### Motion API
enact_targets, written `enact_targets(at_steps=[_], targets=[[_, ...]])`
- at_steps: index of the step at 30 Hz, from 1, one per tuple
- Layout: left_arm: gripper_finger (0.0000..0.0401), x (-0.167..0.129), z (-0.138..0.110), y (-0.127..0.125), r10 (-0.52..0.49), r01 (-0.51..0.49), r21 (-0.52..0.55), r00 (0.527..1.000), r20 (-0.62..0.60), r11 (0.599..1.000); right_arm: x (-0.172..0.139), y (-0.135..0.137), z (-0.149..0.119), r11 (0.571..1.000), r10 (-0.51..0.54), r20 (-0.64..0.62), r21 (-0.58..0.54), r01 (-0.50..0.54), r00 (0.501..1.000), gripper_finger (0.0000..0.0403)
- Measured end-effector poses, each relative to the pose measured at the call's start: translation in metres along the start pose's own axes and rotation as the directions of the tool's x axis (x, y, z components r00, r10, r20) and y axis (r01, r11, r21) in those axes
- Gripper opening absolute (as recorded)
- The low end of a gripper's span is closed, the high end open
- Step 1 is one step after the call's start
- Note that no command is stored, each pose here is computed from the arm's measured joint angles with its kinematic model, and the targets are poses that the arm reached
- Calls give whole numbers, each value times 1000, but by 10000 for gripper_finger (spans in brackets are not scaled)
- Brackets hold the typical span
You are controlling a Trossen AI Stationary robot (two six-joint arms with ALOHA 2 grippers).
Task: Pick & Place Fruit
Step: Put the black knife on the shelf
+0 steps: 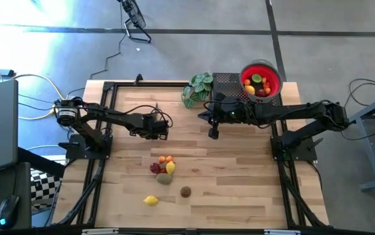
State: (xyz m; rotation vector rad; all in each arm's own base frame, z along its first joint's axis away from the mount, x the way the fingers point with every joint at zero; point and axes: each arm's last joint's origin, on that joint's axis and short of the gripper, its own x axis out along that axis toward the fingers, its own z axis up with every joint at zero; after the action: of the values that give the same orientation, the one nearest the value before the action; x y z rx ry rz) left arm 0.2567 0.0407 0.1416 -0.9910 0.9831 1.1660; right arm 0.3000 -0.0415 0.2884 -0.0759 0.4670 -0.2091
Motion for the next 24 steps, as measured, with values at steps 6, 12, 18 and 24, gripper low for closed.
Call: enact_targets(at_steps=[6,12,18,24], targets=[[69,0,0,0,-1,2,6,1000,-5,1000,0,0,0,1000,0,0,0,0,1000,9],[68,-1,0,0,-7,7,40,1000,-8,999,0,0,-1,1000,1,-12,-2,-1,1000,9],[68,-10,2,2,-41,40,91,999,8,995,-1,0,-3,1000,-21,-31,-4,21,999,9],[67,-35,9,6,-122,106,150,987,100,983,-1,-1,-3,1000,-24,-30,-4,24,999,9]])
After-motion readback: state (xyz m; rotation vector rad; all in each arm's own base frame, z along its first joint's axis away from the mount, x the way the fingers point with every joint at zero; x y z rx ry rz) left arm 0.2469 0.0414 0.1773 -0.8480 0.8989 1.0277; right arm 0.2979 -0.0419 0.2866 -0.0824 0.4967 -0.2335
